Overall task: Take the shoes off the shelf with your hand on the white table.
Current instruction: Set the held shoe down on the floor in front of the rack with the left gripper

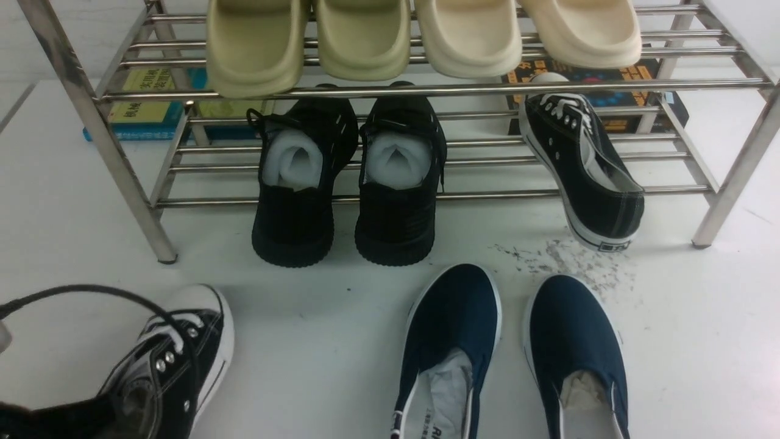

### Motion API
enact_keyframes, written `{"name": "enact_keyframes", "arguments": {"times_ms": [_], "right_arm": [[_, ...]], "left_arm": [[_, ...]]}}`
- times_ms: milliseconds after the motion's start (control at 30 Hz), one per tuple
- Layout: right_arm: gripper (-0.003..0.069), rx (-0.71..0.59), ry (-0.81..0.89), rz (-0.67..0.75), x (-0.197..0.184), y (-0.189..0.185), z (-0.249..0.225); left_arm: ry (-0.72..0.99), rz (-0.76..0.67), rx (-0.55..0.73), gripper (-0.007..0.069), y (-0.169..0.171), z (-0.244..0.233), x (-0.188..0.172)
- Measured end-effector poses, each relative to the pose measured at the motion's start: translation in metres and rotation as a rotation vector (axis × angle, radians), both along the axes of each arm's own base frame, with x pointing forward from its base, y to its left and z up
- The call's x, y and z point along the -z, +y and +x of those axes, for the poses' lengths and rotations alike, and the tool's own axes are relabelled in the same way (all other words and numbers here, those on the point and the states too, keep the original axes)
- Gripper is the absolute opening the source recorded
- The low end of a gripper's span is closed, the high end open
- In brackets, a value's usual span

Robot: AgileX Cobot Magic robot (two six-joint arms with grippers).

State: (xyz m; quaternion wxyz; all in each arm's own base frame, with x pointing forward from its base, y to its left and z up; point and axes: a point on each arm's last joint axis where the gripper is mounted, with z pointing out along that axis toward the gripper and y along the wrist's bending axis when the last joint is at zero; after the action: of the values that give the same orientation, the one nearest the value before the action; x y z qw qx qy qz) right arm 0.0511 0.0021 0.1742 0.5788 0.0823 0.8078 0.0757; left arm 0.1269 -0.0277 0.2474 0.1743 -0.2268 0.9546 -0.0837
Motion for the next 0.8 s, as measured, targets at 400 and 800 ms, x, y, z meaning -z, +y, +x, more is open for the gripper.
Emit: {"name": "enact_keyframes", "arguments": {"times_ms": [400, 800], "right_arm": [[0.0237, 0.000, 0.000, 0.000, 0.000, 0.000, 0.000], [0.0237, 0.000, 0.000, 0.000, 0.000, 0.000, 0.000]], "left_arm": [[0.108, -0.111, 0.043, 0.0027, -0.021, 0.038, 0.032], [0.089, -0.108, 0.046, 0.0090, -0.022, 0.042, 0.034]]}}
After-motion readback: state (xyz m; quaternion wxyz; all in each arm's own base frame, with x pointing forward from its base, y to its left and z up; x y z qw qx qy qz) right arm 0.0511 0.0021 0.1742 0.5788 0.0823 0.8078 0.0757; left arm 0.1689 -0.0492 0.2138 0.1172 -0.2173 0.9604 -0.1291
